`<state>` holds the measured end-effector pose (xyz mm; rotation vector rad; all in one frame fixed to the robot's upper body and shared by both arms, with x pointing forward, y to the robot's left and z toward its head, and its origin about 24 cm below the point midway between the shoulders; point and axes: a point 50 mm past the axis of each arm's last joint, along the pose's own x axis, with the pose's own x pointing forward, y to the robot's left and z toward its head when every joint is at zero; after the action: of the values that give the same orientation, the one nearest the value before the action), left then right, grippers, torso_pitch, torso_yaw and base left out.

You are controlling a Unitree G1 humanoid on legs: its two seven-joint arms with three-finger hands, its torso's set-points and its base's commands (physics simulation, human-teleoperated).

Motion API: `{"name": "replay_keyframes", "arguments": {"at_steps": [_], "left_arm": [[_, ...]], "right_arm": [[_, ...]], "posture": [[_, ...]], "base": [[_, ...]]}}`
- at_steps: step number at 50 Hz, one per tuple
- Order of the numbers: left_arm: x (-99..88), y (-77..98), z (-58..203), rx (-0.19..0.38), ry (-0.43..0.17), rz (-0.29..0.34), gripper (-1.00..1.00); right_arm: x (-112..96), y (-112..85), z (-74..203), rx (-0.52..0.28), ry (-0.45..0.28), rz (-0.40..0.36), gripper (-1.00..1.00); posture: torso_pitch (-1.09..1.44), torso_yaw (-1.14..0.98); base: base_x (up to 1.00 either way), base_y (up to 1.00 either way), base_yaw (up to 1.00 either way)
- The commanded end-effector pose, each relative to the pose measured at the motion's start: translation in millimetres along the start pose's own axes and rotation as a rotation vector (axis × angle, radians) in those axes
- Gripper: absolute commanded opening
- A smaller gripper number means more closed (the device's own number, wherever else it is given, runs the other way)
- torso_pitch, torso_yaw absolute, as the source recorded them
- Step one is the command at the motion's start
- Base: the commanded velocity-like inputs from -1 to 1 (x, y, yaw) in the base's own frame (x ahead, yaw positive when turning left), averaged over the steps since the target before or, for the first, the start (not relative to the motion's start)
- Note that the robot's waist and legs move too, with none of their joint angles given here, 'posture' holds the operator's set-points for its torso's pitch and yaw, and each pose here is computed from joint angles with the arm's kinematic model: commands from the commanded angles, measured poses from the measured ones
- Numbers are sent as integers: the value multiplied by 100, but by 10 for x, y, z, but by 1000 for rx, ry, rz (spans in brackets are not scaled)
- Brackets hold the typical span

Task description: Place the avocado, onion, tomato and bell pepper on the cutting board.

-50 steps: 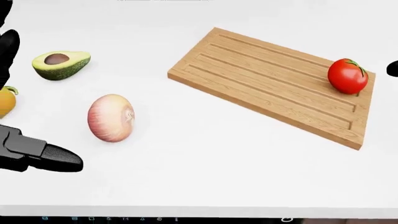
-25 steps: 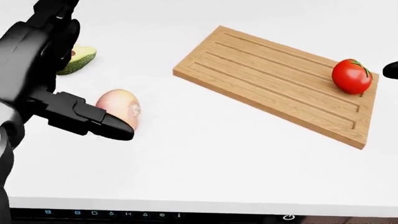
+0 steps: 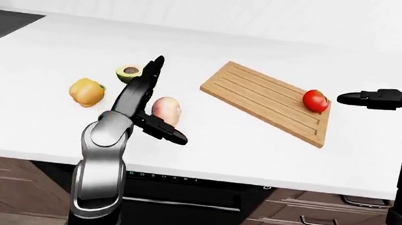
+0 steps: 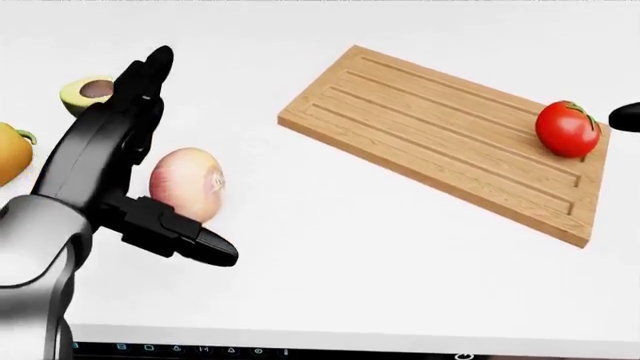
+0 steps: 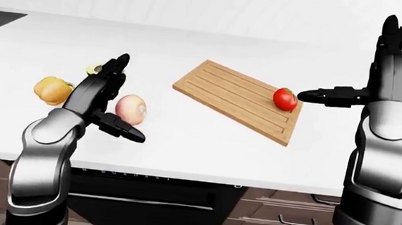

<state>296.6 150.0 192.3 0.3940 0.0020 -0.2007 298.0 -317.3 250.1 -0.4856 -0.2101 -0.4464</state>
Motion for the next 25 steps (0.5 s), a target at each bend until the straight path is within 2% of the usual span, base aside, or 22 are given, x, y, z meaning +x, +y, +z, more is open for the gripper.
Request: {"name": "replay_keyframes", "arguments": {"at_steps": [1, 7, 10, 17, 18, 25], "left_arm": [[-28, 50, 155, 27, -80, 33, 100], [-15, 38, 97, 26, -61, 30, 98], [1, 20, 73, 32, -52, 25, 82], [15, -3, 29, 46, -32, 18, 73], [16, -6, 27, 48, -30, 19, 60], [14, -23, -17, 53, -19, 13, 45]], "right_arm": [[4, -108, 193, -9, -87, -45, 100], [7, -107, 196, -9, -87, -44, 100], [12, -106, 200, -8, -88, -44, 100], [7, -120, 194, -8, -90, -44, 100], [6, -123, 193, -7, -90, -45, 100], [4, -127, 200, -10, -94, -45, 100]], "posture": [[0, 0], [0, 0], [0, 0], [0, 0], [0, 0], [0, 0]], "base": [[0, 0, 0], [0, 0, 0], [0, 0, 0], [0, 0, 0], [0, 0, 0], [0, 0, 0]]}}
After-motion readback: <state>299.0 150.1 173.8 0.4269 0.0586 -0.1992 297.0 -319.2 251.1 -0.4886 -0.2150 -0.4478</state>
